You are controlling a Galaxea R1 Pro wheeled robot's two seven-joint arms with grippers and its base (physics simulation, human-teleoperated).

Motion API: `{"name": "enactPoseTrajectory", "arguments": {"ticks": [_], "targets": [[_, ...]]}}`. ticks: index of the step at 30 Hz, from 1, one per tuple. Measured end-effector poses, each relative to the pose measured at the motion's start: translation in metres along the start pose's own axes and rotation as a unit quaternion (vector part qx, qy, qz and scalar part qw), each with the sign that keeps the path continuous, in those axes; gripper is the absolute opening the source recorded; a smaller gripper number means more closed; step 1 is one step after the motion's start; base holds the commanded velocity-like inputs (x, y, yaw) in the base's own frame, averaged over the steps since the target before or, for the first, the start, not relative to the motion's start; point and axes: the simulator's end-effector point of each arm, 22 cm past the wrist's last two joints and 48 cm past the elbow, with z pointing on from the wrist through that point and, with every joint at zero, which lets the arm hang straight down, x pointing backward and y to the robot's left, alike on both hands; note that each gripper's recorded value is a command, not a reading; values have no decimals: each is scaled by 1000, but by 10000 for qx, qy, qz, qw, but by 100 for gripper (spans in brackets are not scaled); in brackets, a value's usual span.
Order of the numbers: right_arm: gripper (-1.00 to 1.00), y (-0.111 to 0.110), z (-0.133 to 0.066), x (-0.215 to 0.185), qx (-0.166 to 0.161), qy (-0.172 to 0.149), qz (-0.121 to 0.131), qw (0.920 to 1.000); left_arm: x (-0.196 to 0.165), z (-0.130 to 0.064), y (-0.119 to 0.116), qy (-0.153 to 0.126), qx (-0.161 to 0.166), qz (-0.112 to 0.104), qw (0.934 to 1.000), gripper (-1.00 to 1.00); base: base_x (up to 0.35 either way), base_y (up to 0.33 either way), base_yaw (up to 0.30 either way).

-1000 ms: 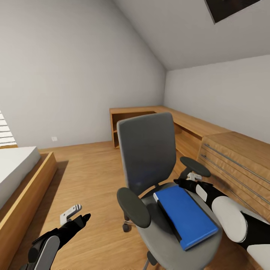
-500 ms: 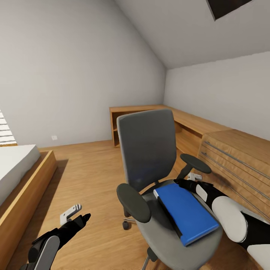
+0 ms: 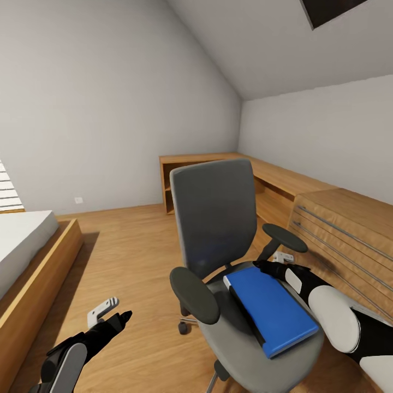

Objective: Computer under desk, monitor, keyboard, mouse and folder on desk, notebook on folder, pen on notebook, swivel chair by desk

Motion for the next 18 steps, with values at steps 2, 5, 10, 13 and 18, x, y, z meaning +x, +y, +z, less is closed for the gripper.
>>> {"name": "enactPoseTrajectory", "arguments": {"ticks": [2, 5, 10, 13, 18], "targets": [[100, 0, 0, 0, 0, 0, 0, 10000, 0, 0, 0, -5, -8, 0, 10000, 100, 0, 0, 0], [100, 0, 0, 0, 0, 1, 0, 10000, 0, 0, 1, -4, -14, -1, 10000, 100, -47, 0, 0], [100, 0, 0, 0, 1, 1, 0, 10000, 0, 1, 1, 0, -17, -2, 10000, 100, -180, 0, 0], [100, 0, 0, 0, 1, -1, 0, 10000, 3, 2, 3, 29, -35, -7, 10000, 100, -69, 0, 0], [100, 0, 0, 0, 0, -1, 0, 10000, 4, 3, 4, 51, -50, -9, 10000, 100, -22, 0, 0]]}}
